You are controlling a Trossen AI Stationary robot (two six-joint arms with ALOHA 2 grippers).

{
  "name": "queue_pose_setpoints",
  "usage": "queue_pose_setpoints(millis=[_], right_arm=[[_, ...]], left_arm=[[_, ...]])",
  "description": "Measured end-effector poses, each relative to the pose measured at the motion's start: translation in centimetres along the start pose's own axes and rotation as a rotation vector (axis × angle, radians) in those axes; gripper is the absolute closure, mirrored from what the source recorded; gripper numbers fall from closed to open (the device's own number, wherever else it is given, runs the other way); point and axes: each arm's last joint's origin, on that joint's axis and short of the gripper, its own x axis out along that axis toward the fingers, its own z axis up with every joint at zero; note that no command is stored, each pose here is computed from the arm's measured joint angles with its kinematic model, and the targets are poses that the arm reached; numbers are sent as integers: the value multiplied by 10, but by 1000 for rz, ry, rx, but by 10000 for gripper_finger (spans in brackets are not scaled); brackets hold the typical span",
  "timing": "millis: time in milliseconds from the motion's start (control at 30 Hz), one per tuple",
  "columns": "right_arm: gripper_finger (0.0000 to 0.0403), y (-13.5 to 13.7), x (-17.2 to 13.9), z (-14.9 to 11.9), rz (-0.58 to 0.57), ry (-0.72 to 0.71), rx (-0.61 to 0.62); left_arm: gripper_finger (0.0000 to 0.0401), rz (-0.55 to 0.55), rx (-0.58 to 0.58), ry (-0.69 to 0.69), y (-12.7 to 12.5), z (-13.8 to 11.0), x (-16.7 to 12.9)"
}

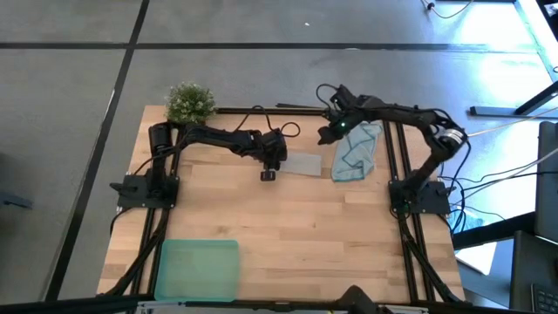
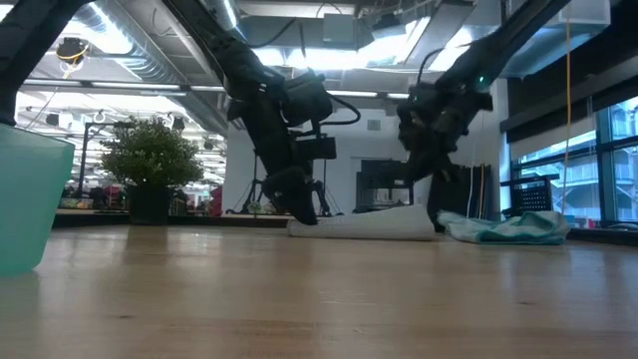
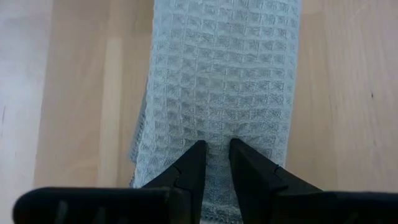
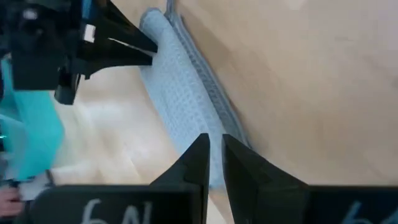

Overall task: Roll microfiber towels into tight, uniform cylinder then place into a basket
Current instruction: Roll the gray microfiber cloth

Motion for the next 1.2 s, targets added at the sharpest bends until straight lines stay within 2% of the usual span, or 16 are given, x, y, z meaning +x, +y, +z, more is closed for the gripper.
queue_pose_setpoints(millis=[133,267,400,500,700,833,1200], right_arm=[[358,18,-17,-8,-66,-28,-128],[358,43,-22,-19,-53,-29,-327],[358,58,-1,-31,-85,12,-486],[358,62,20,-40,-92,-9,-572],[358,49,54,-52,-158,-57,-609],[358,32,72,-61,-193,-8,-580],[358,17,95,-65,-180,43,-569]], left_arm=[[329,-4,-21,10,-1,-1,0],[329,-4,-21,3,-2,0,-4],[329,-7,-21,4,-3,0,-4],[329,-11,-20,8,-3,0,-5],[329,-8,-16,8,-5,1,-4],[329,-10,-17,7,-5,1,-4],[329,-12,-18,5,-5,1,-5]])
